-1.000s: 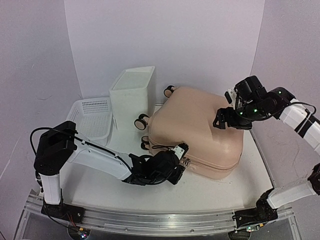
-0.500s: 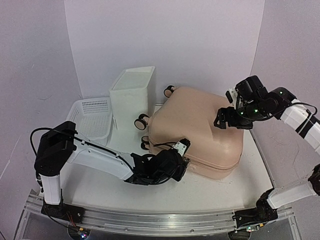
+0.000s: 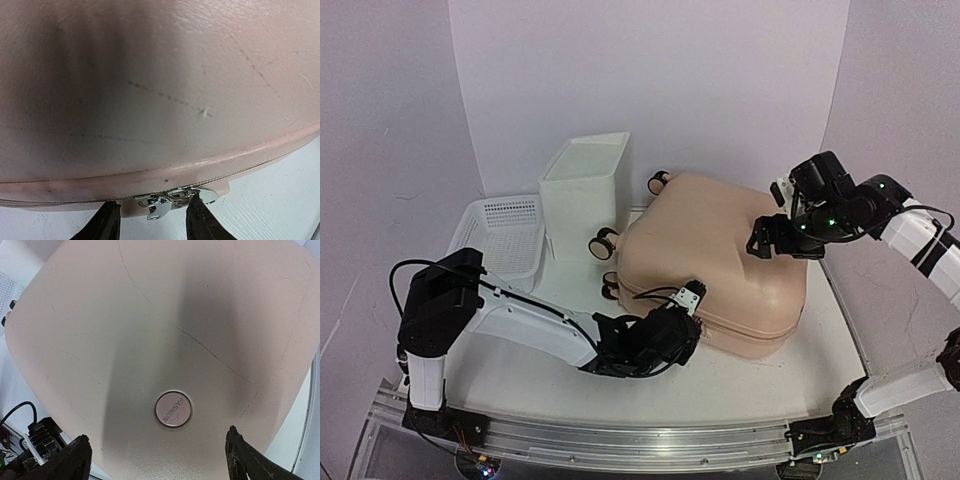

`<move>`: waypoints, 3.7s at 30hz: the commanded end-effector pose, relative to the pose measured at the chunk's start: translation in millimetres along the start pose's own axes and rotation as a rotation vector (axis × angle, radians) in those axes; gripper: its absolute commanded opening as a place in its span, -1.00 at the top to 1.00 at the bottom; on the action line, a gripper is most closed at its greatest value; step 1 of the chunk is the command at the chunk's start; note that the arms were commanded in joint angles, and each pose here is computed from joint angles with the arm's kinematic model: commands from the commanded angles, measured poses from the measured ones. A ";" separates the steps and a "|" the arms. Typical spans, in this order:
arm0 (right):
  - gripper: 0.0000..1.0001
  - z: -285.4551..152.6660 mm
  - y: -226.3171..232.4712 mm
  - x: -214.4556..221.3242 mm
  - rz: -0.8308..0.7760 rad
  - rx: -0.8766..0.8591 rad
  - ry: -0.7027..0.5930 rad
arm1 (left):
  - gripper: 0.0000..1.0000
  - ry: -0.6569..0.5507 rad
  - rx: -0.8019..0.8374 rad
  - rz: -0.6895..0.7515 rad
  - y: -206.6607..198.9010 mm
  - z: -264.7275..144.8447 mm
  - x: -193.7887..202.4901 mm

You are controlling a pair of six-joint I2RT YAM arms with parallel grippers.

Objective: Open, take out, and arrange the luggage

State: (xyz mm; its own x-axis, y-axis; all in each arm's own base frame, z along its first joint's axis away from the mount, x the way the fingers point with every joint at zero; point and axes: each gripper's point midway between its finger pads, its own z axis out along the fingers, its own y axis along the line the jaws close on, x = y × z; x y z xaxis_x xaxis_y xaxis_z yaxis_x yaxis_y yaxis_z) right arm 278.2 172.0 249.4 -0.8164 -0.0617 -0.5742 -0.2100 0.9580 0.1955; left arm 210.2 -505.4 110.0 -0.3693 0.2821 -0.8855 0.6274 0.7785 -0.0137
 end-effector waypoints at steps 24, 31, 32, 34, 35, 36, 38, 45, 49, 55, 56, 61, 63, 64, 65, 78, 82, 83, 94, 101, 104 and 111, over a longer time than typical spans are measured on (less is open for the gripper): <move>-0.88 -0.2 -16.1 4.7 -0.068 0.089 -0.027 | 1.00 -0.019 -0.084 -0.148 95.2 -28.7 -32.2; -0.92 -8.1 -23.1 5.9 -0.099 0.118 -0.040 | 0.92 0.090 0.218 -0.141 72.2 -46.7 -20.4; -0.93 -9.6 -22.7 5.5 -0.099 0.116 -0.041 | 0.76 0.100 0.295 -0.154 59.5 -51.7 -21.9; -0.93 -9.8 -19.9 4.2 -0.099 0.103 -0.041 | 0.41 0.114 0.377 -0.193 42.2 -56.1 -23.9; -0.93 -8.3 -17.7 4.8 -0.098 0.093 -0.033 | 0.28 0.126 0.425 -0.200 30.7 -57.1 -22.9; -0.93 -7.3 -17.0 4.8 -0.097 0.090 -0.029 | 0.19 0.130 0.446 -0.205 23.4 -55.9 -23.7; -0.93 -4.5 -14.9 5.8 -0.094 0.080 -0.019 | 0.09 0.136 0.480 -0.202 7.2 -51.7 -23.3; -0.92 -10.3 -11.7 1.4 -0.081 0.064 -0.038 | 0.02 0.130 0.429 -0.246 -5.9 -25.8 -24.8; -0.92 -14.9 -10.3 -1.9 -0.075 0.056 -0.052 | 0.13 0.090 0.328 -0.233 -0.3 -15.6 -26.8; -0.91 -14.0 -9.3 -1.3 -0.069 0.050 -0.048 | 0.37 0.007 0.177 -0.173 9.7 -12.8 -36.1; -0.91 -13.4 -8.9 -1.1 -0.068 0.048 -0.046 | 0.40 -0.001 0.169 -0.161 8.7 -11.8 -38.2; -0.91 -13.8 -8.4 -1.4 -0.066 0.045 -0.049 | 0.55 -0.021 0.116 -0.133 9.1 -6.5 -40.4; -0.91 -14.4 -8.2 -1.4 -0.064 0.043 -0.050 | 0.63 -0.023 0.096 -0.122 10.4 -4.8 -41.0; -0.91 -14.8 -8.2 -1.5 -0.064 0.043 -0.052 | 0.65 -0.022 0.084 -0.122 11.7 -3.4 -41.6; -0.91 -14.9 -8.5 -1.3 -0.062 0.043 -0.052 | 0.66 -0.016 0.070 -0.121 13.1 -2.8 -40.7; -0.90 -14.8 -6.9 -1.6 -0.051 0.034 -0.055 | 0.50 0.023 -0.133 -0.092 40.9 0.3 -30.5; -0.90 -14.4 -8.5 -1.3 -0.051 0.041 -0.057 | 0.82 0.028 -0.177 -0.078 49.3 -1.6 -28.7; -0.90 -14.6 -9.5 -1.0 -0.050 0.046 -0.058 | 0.95 0.029 -0.189 -0.080 52.1 -2.8 -27.5; -0.92 -16.1 -16.5 -0.4 -0.058 0.080 -0.072 | 1.00 0.092 -0.214 -0.119 103.3 -20.9 -7.7; -0.94 -14.9 -20.8 0.5 -0.107 0.103 -0.071 | 1.00 0.088 -0.216 -0.158 155.2 -37.5 -6.2; -0.96 -16.8 -18.5 2.0 -0.210 0.089 -0.066 | 1.00 0.074 -0.134 -0.186 178.6 -36.2 -5.8; -0.97 -27.7 5.9 -13.8 -0.396 0.001 -0.083 | 1.00 0.035 0.008 -0.225 208.2 -34.9 -10.4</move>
State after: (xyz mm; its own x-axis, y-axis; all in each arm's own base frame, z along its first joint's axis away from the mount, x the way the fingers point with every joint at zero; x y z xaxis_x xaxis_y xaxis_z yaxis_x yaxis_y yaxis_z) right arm 267.9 151.6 245.3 -0.7289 -0.3337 -0.5977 -0.3902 0.9200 -0.0378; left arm 308.1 -334.7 113.7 -0.5676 0.1550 -0.8086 0.4843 0.8571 -0.1756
